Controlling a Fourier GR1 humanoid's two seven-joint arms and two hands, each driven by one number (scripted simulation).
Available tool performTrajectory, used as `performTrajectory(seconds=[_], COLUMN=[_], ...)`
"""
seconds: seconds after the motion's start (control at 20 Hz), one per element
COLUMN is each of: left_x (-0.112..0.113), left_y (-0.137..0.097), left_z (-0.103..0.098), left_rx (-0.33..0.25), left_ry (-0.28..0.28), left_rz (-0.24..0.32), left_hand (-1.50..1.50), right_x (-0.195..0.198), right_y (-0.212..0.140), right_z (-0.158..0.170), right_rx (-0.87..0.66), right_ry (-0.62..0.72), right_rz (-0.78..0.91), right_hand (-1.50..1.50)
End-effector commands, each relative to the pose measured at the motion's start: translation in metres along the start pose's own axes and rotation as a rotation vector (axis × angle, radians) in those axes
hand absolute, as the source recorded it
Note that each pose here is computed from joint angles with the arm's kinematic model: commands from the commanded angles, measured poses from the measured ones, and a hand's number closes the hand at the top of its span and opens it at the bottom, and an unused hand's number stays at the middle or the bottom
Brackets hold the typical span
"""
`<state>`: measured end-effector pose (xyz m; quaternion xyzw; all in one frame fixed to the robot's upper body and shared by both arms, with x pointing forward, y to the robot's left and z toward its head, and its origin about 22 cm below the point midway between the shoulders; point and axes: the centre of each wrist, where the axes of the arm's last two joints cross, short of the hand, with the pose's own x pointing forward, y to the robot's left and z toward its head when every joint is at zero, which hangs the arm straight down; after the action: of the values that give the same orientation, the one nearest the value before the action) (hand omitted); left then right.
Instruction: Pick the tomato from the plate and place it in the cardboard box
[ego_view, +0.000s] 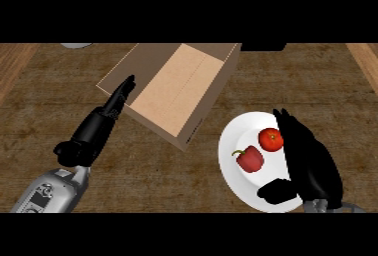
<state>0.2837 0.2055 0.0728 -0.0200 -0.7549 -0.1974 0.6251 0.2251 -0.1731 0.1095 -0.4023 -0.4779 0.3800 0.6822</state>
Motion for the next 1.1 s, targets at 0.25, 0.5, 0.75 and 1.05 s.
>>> performTrajectory(seconds=[0.25,0.5,0.75,1.05], left_x=[-0.030,-0.029,-0.037,-0.035], left_y=[0.015,0.007,-0.003,-0.015], left_z=[0.006,0.015,0.001,0.003], left_rx=[0.000,-0.011,-0.004,-0.008], left_ry=[0.128,0.115,0.141,0.131], left_rz=[0.024,0.012,0.024,0.008], left_hand=[0.00,0.00,0.00,0.00], right_x=[-0.010,-0.024,-0.020,-0.036], right_y=[0.035,0.036,0.044,0.054], right_z=[-0.028,-0.040,-0.050,-0.051], right_rx=[0.073,0.030,0.020,0.076], right_ry=[0.094,0.084,0.054,0.069], right_rz=[0.024,0.026,0.053,0.056], right_hand=[-1.50,-1.50,-1.50,-1.50])
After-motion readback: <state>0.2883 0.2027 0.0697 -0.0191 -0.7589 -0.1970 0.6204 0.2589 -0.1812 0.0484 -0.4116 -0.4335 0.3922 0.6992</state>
